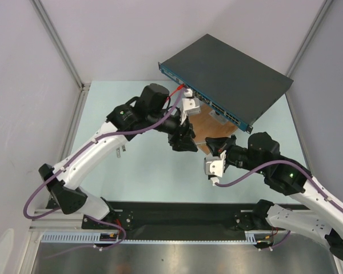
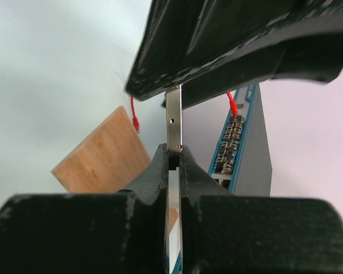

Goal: Insert the plug into the switch port

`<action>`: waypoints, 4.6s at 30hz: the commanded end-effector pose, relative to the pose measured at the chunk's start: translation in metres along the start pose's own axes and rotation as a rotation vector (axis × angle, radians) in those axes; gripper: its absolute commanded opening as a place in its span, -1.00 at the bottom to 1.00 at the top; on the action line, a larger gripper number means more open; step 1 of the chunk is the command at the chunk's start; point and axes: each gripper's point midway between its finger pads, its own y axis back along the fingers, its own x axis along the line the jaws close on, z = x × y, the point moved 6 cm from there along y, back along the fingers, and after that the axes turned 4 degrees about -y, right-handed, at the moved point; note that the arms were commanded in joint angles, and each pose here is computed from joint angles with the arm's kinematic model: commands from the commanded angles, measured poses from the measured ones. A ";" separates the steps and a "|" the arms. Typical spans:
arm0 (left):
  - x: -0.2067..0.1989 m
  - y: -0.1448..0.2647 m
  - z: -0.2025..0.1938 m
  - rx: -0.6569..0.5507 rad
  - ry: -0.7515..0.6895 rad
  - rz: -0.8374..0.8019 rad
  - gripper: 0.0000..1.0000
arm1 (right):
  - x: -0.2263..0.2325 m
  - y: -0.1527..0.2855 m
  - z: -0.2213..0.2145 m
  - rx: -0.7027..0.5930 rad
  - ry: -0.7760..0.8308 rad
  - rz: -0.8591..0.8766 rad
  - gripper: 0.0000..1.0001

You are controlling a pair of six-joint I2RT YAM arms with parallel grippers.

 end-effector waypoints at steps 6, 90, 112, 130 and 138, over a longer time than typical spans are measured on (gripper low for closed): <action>-0.003 0.000 0.001 0.047 -0.032 -0.009 0.11 | -0.009 0.001 0.010 -0.024 0.094 -0.056 -1.00; 0.104 -0.045 0.015 0.040 -0.015 0.681 -1.00 | -0.050 0.098 -0.192 -0.262 -2.234 -0.590 -1.00; 0.125 -0.045 0.015 0.086 -0.010 0.757 -0.99 | -0.053 0.098 -0.190 -0.255 -2.221 -0.586 -1.00; 0.129 -0.049 0.012 0.091 0.016 0.733 -1.00 | -0.051 0.097 -0.189 -0.249 -2.215 -0.586 -1.00; 0.130 -0.047 0.015 0.081 0.017 0.748 -0.99 | -0.051 0.096 -0.189 -0.247 -2.213 -0.582 -1.00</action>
